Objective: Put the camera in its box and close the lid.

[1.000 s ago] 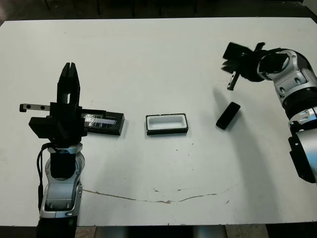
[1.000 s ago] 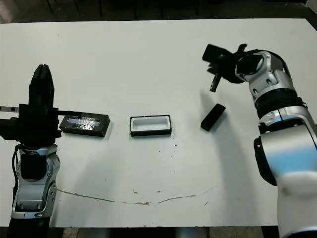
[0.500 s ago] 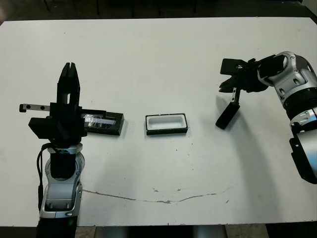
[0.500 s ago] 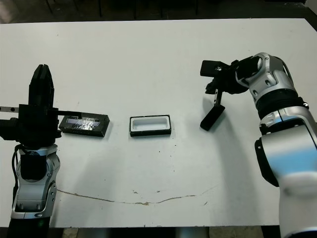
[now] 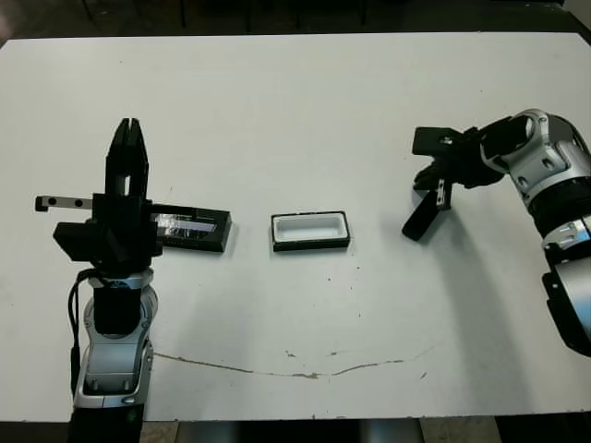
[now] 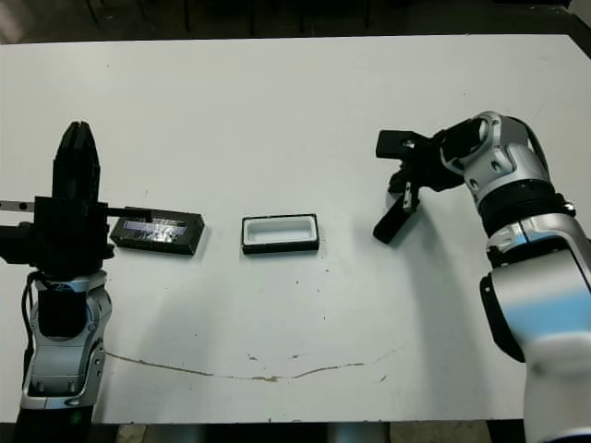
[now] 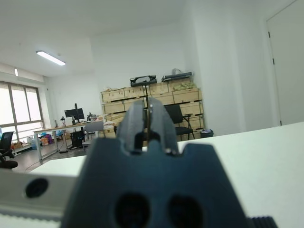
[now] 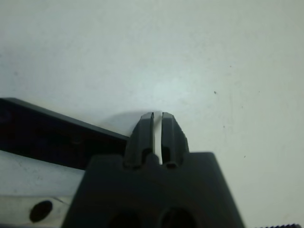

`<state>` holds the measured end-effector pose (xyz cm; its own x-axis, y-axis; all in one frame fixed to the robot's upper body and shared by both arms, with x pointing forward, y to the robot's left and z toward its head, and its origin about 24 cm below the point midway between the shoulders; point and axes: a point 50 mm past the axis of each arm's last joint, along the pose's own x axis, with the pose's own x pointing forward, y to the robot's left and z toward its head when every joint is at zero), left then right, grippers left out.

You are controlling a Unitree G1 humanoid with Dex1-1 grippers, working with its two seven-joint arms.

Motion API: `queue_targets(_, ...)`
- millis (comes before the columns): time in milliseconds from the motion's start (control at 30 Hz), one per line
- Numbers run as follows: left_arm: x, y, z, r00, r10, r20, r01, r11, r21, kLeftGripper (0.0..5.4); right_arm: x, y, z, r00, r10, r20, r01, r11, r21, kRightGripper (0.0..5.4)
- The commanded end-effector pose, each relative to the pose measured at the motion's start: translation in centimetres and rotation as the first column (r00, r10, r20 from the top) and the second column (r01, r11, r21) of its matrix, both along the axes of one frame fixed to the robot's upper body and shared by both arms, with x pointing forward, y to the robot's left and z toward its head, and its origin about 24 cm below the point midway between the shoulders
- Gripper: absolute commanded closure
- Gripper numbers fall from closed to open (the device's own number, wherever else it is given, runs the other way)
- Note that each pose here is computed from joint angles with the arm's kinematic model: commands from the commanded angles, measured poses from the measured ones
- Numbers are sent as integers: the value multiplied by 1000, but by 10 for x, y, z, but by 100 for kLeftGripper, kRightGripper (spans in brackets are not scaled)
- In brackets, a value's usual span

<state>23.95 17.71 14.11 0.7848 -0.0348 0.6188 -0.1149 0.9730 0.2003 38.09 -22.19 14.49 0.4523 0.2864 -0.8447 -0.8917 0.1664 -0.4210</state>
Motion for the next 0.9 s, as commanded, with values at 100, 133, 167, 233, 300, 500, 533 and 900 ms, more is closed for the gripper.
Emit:
queue_targets(100, -2, 1, -7, 999, 12, -36, -12, 1000, -3, 538, -15, -14, -31, 995, -7, -98, 6, 1000, -8, 540)
queue_targets(133, -2, 1, -6, 999, 9, -35, -9, 1000, -6, 538, -16, -15, -32, 995, -5, -101, 4, 1000, -10, 540)
queue_targets(167, -2, 1, -6, 999, 10, -32, -10, 1000, -4, 538, -17, -16, -33, 995, -5, -104, 4, 1000, -10, 540)
queue_targets(233, -3, 1, -6, 1000, 11, -28, -11, 1000, 1, 538, -19, -20, -33, 995, -11, -104, 10, 1000, -9, 540)
queue_targets(300, -3, 0, -6, 1000, 16, -26, -16, 1000, 5, 538, -21, -25, -29, 995, -1, -98, 1, 1000, 2, 540)
queue_targets(500, -5, 1, -5, 1000, 18, -25, -18, 1000, 3, 538, -34, -44, -21, 993, -13, -116, 20, 998, 59, 540)
queue_targets(533, -5, 1, -5, 1000, 14, -26, -15, 1000, -3, 538, -36, -47, -21, 993, -20, -119, 28, 998, 63, 540)
queue_targets(900, -7, -2, -2, 1000, 18, -11, -18, 1000, 19, 538, -58, -62, -20, 988, -21, -153, 36, 994, 98, 540)
